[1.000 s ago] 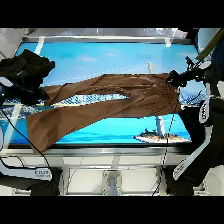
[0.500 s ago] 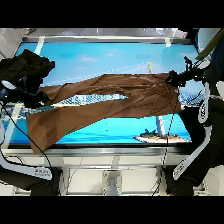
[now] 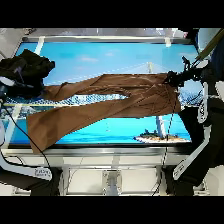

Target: Fold the clothes and pants, and hang the long-sleeved shirts on hangers.

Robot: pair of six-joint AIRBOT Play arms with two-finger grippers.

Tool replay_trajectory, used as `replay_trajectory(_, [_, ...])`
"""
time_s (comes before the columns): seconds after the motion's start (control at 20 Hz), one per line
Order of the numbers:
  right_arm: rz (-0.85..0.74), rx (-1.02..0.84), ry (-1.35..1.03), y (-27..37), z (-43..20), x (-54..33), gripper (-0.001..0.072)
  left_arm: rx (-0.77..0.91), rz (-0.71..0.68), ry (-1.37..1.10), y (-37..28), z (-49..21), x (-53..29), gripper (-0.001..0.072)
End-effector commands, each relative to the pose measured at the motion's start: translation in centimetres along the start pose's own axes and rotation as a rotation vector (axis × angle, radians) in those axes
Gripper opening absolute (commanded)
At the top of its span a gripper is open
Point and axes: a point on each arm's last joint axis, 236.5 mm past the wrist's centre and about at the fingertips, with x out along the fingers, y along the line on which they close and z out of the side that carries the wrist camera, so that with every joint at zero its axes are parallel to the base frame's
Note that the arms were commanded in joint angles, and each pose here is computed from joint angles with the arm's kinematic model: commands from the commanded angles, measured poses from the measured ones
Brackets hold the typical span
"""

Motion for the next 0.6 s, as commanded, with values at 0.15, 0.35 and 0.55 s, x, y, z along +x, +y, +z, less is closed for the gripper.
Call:
replay_trajectory(0.15, [0.005, -0.001, 0.024, 0.2, -0.6, 0.0, 0.0215, -0.002, 0.007, -0.589, -3.3, 13.7, -12.3, 0.0007])
replay_trajectory(0.35, [0.004, -0.016, 0.007, 0.9, -0.1, 0.5, 0.0215, -0.086, 0.007, -0.713, -2.1, 16.5, -11.1, 0.0006])
replay_trajectory(0.55, [-0.01, -0.054, -0.067, 2.5, 1.6, 1.7, 0.0215, -0.111, 0.047, -0.713, 0.0, 16.7, -5.3, 0.001])
